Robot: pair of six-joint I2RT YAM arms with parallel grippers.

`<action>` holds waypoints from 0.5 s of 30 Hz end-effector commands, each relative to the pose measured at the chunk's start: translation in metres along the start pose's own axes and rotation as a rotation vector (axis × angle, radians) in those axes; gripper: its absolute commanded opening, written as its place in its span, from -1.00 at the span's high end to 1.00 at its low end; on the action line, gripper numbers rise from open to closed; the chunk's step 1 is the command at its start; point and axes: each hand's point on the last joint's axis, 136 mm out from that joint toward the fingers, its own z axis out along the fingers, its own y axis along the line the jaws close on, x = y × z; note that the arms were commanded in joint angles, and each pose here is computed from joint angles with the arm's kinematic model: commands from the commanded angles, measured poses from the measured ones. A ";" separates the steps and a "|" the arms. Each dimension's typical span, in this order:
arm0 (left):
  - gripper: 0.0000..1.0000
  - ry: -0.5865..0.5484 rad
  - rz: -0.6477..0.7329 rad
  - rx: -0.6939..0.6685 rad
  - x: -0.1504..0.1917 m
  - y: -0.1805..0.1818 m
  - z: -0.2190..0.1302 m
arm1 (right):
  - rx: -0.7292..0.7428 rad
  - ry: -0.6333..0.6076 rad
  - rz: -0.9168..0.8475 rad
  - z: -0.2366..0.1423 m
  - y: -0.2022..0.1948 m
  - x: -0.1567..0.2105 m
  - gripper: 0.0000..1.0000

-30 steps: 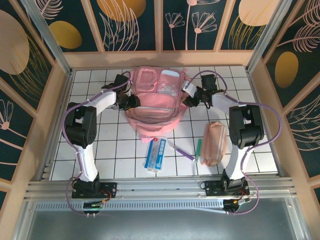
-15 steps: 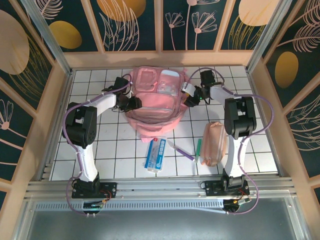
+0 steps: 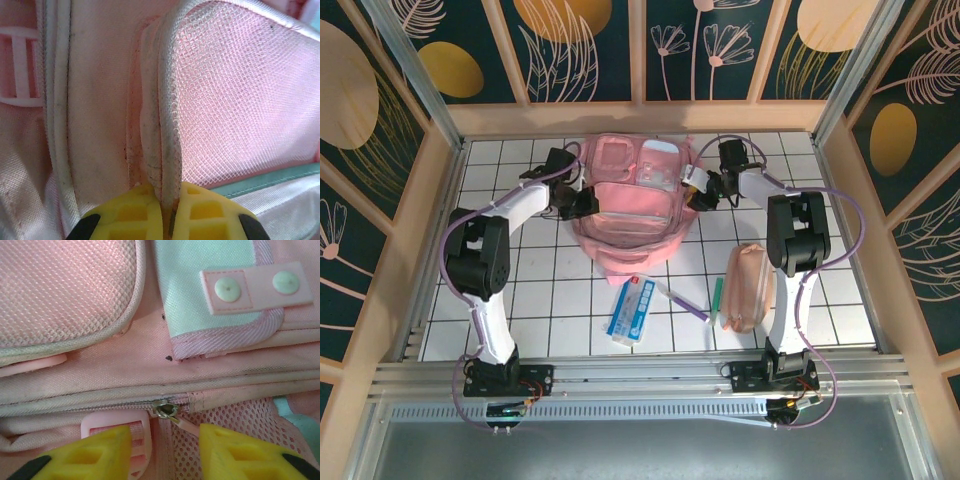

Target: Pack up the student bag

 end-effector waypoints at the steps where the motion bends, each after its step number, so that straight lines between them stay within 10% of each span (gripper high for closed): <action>1: 1.00 -0.016 0.007 0.080 -0.006 -0.032 -0.032 | -0.017 0.002 -0.003 -0.007 -0.006 0.005 0.24; 15: 1.00 0.020 -0.098 0.262 -0.016 -0.072 -0.049 | -0.051 -0.038 -0.150 -0.007 0.000 0.004 0.12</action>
